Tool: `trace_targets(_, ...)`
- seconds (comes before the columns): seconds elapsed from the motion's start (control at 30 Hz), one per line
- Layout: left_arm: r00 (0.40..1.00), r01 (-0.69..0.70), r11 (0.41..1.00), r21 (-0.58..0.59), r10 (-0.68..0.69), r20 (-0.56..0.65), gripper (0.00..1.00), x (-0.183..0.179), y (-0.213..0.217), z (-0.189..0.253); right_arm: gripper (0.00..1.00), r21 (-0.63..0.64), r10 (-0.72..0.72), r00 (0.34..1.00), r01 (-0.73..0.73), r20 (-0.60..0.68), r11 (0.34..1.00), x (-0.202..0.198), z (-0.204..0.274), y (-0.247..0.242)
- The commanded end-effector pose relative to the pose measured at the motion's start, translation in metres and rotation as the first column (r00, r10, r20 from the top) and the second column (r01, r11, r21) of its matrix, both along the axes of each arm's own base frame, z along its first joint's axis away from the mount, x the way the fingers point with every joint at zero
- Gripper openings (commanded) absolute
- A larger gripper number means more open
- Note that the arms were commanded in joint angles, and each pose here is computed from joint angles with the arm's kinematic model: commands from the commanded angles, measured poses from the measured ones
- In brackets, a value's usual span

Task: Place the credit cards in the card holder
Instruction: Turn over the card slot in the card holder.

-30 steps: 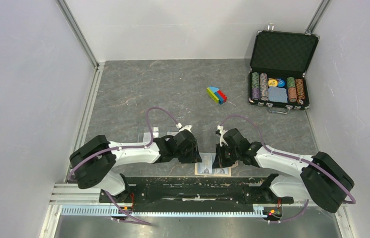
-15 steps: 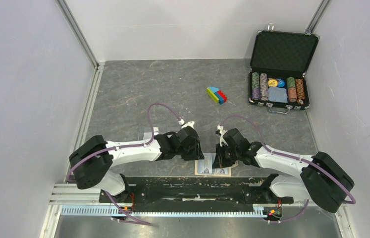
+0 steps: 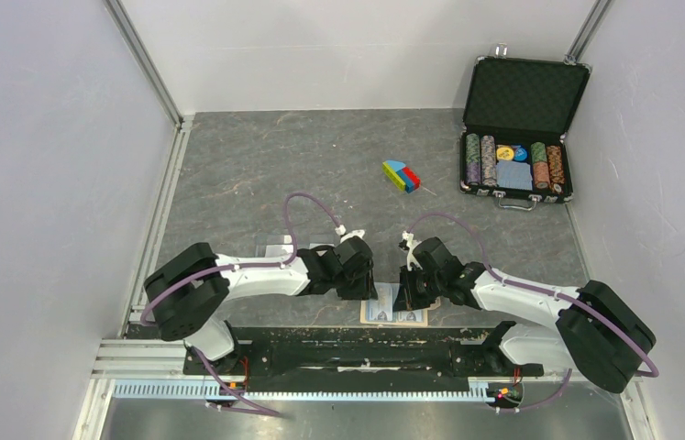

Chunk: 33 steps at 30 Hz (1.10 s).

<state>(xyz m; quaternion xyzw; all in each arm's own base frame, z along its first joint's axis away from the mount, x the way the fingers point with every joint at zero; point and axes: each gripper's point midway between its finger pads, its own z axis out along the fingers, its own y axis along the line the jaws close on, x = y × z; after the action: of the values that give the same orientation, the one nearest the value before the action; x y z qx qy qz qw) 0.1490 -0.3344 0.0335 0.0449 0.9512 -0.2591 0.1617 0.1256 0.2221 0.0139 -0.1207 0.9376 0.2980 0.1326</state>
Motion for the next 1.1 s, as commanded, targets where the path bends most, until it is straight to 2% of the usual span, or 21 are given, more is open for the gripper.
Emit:
trace_targets(0.0, 0.998, 0.046, 0.999, -0.008, -0.045, 0.031, 0.41, 0.004, -0.011, 0.003, 0.0, -0.038, 0.008, 1.0, -0.009, -0.014, 0.999, -0.005, -0.008, -0.005)
trace_targets(0.33, 0.997, 0.079, 0.994, -0.081, -0.078, 0.023, 0.39, 0.0, -0.027, 0.013, 0.0, -0.038, 0.011, 1.0, -0.012, -0.013, 0.999, -0.003, -0.007, -0.004)
trace_targets(0.6, 0.994, 0.046, 0.998, 0.05, -0.051, 0.093, 0.43, 0.008, -0.007, 0.028, 0.0, -0.037, 0.008, 1.0, -0.008, -0.012, 0.999, -0.004, -0.007, -0.004)
trace_targets(1.07, 0.992, 0.064, 0.995, 0.082, -0.073, 0.106, 0.43, 0.003, -0.016, 0.025, 0.0, -0.04, 0.009, 1.0, -0.009, -0.014, 0.999, -0.005, -0.008, -0.005)
